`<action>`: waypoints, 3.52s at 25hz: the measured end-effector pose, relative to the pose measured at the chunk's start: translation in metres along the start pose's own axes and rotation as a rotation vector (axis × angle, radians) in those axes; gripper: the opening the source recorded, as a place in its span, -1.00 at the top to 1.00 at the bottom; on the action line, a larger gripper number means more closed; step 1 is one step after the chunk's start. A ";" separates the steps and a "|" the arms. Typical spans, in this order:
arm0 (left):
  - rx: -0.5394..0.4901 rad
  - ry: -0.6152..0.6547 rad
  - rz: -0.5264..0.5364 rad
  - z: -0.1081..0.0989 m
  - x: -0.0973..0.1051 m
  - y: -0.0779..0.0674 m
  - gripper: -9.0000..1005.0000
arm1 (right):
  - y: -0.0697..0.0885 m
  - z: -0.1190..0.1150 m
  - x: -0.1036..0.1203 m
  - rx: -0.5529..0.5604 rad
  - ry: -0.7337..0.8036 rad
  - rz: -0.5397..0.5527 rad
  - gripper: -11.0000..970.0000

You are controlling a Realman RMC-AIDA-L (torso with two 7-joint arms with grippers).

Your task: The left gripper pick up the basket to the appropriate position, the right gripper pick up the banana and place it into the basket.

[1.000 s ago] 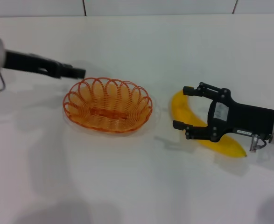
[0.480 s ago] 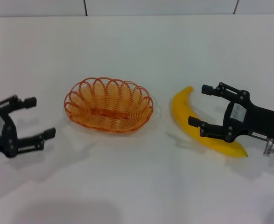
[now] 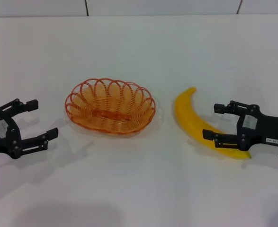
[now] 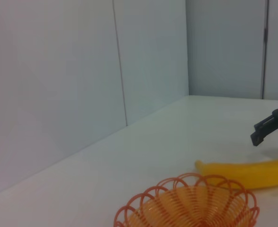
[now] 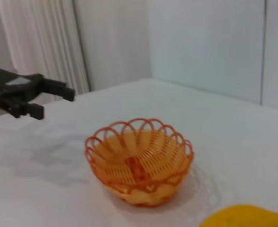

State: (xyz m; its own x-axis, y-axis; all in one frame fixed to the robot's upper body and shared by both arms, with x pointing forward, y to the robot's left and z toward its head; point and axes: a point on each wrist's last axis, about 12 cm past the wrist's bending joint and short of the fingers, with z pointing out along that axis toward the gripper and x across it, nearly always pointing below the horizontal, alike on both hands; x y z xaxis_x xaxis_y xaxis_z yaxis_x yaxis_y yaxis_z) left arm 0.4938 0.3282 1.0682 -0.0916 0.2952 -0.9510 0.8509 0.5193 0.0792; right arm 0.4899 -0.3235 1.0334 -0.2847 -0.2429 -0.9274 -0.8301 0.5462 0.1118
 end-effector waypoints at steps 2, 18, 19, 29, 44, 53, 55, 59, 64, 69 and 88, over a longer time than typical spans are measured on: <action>0.000 -0.001 -0.006 0.000 0.000 0.000 -0.78 | -0.002 0.001 -0.001 -0.002 0.023 0.012 -0.49; 0.002 -0.031 -0.013 0.002 -0.003 0.000 -0.78 | -0.011 0.034 -0.006 -0.034 0.180 0.019 -0.47; 0.002 -0.031 -0.014 0.002 -0.002 0.000 -0.78 | -0.012 0.034 -0.006 -0.030 0.178 0.026 -0.47; 0.023 -0.046 -0.016 0.002 -0.004 -0.002 -0.77 | -0.015 0.035 -0.008 -0.025 0.196 0.048 -0.25; 0.059 0.004 -0.096 0.002 -0.001 -0.002 -0.77 | -0.022 0.040 -0.087 -0.191 -0.044 -0.184 -0.02; 0.179 0.069 -0.386 0.018 -0.013 0.012 -0.77 | -0.016 0.073 -0.126 -0.317 -0.121 -0.331 -0.02; 0.191 0.083 -0.415 0.021 -0.016 0.014 -0.77 | -0.014 0.077 -0.127 -0.327 -0.127 -0.342 -0.02; 0.195 0.109 -0.404 0.027 -0.017 0.017 -0.77 | -0.007 0.095 -0.133 -0.383 -0.115 -0.399 -0.02; 0.190 0.118 -0.402 0.027 -0.015 0.017 -0.77 | -0.003 0.128 -0.132 -0.391 -0.017 -0.430 -0.02; 0.193 0.117 -0.397 0.029 -0.016 0.016 -0.77 | -0.001 0.144 -0.132 -0.375 0.021 -0.432 -0.02; 0.185 0.116 -0.393 0.021 -0.012 0.015 -0.77 | -0.007 0.077 -0.103 -0.316 -0.094 -0.278 -0.48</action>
State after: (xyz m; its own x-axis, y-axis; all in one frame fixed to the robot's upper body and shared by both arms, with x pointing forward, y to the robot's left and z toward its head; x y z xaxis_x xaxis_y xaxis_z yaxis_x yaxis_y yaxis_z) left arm 0.5184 0.3158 1.0747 -0.4748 0.1975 -0.8576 0.8172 0.4607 -0.3464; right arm 0.5617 -0.2404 1.1003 0.0037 -0.2645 -0.9644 -0.9792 0.1946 -0.0571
